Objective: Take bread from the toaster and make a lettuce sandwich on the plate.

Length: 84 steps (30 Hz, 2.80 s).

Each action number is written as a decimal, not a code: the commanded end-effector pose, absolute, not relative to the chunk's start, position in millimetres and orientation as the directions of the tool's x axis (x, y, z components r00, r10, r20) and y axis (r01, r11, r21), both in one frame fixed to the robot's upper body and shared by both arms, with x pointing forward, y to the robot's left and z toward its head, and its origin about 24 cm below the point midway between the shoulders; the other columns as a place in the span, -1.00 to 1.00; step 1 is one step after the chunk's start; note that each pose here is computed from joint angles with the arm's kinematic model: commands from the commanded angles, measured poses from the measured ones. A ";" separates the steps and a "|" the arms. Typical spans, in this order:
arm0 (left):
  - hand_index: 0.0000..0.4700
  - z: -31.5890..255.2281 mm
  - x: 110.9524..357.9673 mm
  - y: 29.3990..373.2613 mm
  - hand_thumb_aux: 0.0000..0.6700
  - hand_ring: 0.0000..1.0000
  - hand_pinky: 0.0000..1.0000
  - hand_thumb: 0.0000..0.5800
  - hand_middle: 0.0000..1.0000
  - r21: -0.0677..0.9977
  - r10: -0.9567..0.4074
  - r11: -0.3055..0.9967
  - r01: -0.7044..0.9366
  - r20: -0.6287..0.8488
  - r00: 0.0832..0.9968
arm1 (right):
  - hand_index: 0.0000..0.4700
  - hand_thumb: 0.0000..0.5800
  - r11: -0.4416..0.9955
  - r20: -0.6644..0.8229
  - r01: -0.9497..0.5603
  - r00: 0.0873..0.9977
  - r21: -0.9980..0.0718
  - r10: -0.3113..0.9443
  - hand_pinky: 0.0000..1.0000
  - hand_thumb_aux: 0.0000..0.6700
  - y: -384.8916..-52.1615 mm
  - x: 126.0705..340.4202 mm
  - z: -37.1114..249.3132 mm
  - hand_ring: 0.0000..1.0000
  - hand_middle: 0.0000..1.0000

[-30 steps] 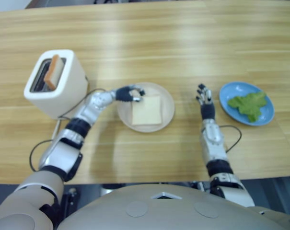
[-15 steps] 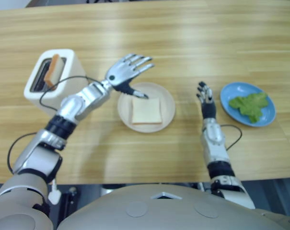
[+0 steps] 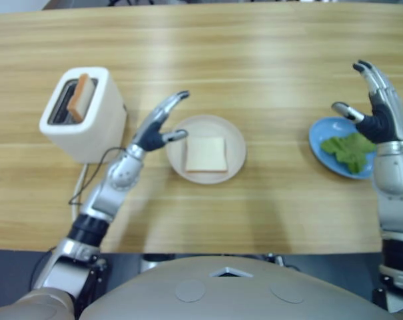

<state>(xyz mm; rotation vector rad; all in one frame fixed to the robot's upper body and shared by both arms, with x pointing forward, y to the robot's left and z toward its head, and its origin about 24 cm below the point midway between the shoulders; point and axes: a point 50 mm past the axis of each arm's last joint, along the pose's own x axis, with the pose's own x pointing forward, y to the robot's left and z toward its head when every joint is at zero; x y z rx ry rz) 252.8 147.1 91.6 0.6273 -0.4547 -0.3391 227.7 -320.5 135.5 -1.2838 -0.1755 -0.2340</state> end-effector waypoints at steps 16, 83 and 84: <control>-1.00 87.7 246.2 167.7 -1.00 -1.00 -1.00 -1.00 -1.00 0.599 -0.333 0.792 0.119 0.261 0.906 | -1.00 -1.00 0.032 -0.131 -0.129 0.916 -0.991 -0.380 -1.00 -1.00 -413.1 217.4 38.1 -1.00 -1.00; -1.00 79.6 240.8 164.5 -1.00 -1.00 -1.00 -1.00 -1.00 0.596 -0.342 0.789 0.150 0.223 0.913 | 0.96 1.00 -0.194 0.104 0.068 0.978 -0.979 -0.181 1.00 1.00 -379.5 241.8 91.2 1.00 1.00; -1.00 79.4 240.6 165.1 -1.00 -1.00 -1.00 -1.00 -1.00 0.596 -0.339 0.790 0.147 0.224 0.914 | 0.96 1.00 -0.194 0.127 0.095 0.979 -0.976 -0.159 1.00 1.00 -373.2 243.1 97.5 1.00 1.00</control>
